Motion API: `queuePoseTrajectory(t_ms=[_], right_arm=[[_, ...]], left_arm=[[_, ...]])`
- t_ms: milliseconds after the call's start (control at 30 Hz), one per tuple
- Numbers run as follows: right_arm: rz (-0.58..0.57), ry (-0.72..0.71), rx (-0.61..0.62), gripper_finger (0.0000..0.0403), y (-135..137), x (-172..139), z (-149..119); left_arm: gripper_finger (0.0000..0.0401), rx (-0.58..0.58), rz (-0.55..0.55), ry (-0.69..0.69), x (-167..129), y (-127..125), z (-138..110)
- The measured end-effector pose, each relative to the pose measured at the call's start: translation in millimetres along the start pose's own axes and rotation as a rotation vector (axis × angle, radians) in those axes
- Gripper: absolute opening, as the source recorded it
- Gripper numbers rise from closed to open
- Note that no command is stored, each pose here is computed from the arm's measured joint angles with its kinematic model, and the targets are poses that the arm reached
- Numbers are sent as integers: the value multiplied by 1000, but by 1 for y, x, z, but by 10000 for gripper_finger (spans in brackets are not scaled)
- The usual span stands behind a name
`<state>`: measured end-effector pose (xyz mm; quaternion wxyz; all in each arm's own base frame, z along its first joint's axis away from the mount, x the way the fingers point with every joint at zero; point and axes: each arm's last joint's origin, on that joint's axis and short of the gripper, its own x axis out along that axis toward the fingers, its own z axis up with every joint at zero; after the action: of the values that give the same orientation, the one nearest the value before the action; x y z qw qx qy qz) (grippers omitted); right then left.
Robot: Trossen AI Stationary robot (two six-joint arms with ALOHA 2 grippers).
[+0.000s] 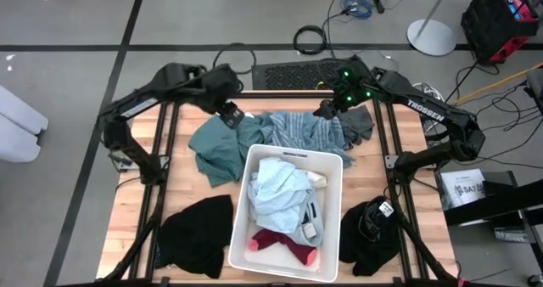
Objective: Sort clothes
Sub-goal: Adjust the green polo shirt
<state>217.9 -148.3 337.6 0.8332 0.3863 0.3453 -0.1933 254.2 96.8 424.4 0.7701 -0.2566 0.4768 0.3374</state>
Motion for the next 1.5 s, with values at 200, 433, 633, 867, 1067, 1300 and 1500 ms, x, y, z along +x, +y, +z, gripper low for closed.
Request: queuePoseTrajectory(t_ms=[200,433,633,867,1067,1300,1500], right_arm=[[12,20,3,274,8,3,-4],[16,51,-10,274,13,6,-9],[10,70,-17,274,14,6,-11],[11,67,-38,274,14,6,-11],[12,67,-47,274,14,6,-11],[13,67,-62,274,14,6,-11],[13,68,-66,274,14,6,-11]], left_arm=[[199,-222,-5,209,73,40,5],[199,-278,-41,173,119,44,3],[199,-316,14,179,141,46,-7],[199,-363,4,162,172,39,-19],[199,-394,67,202,193,36,-38],[199,-358,119,259,214,30,-69],[143,-335,66,366,224,19,-95]])
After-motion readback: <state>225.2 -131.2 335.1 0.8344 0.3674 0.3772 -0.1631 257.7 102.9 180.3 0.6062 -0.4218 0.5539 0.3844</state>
